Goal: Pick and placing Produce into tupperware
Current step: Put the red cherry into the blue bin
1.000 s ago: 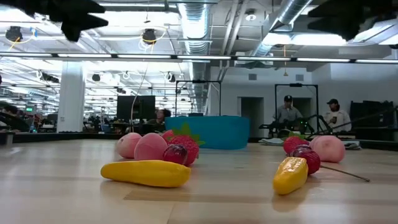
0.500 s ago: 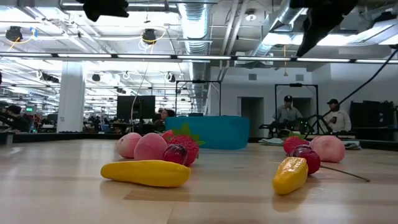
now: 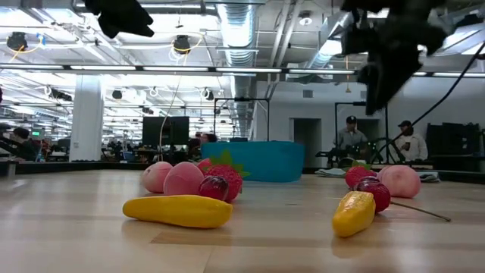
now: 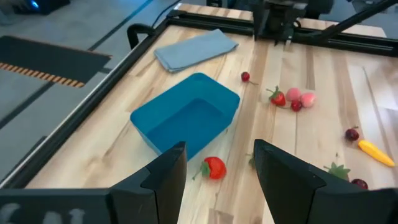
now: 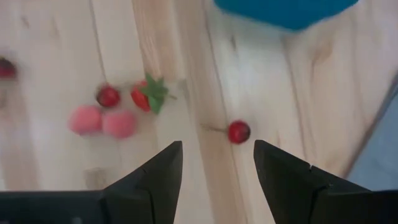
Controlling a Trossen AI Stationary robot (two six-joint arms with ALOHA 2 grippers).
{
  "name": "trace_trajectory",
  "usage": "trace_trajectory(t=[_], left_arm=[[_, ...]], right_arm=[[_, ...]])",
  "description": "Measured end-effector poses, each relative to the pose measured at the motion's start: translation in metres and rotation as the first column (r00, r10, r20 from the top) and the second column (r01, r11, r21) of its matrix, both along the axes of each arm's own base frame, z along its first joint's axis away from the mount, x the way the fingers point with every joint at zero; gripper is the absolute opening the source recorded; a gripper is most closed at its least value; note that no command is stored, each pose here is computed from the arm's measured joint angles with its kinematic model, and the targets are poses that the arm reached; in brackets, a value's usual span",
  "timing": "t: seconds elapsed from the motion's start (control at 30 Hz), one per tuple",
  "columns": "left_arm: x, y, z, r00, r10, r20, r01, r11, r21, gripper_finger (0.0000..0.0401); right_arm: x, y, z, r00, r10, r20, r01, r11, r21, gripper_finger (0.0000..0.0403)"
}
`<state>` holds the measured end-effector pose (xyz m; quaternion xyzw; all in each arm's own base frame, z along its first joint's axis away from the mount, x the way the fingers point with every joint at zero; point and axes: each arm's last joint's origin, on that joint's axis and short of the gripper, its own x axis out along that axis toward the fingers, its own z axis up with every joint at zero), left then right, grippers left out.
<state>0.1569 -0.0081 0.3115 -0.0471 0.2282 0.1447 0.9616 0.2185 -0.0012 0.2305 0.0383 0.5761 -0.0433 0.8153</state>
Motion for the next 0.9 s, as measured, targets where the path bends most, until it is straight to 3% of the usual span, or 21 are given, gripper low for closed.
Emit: trace_trajectory(t=[0.47, 0.63, 0.9], left_arm=[[0.000, 0.000, 0.001, 1.000, -0.007, 0.013, 0.007, 1.000, -0.014, 0.0178], [0.000, -0.001, 0.001, 1.000, -0.012, 0.013, 0.012, 1.000, -0.019, 0.0178], [0.000, -0.001, 0.001, 1.000, -0.017, 0.013, 0.017, 1.000, -0.021, 0.0178]], right_arm=[[0.003, -0.021, -0.064, 0.998, -0.004, -0.065, 0.004, 1.000, 0.003, 0.0216], [0.004, -0.028, -0.066, 0.999, -0.015, -0.036, 0.015, 1.000, 0.003, 0.0217], [0.009, -0.034, -0.063, 0.998, -0.052, 0.039, 0.049, 0.995, 0.088, 0.0212]])
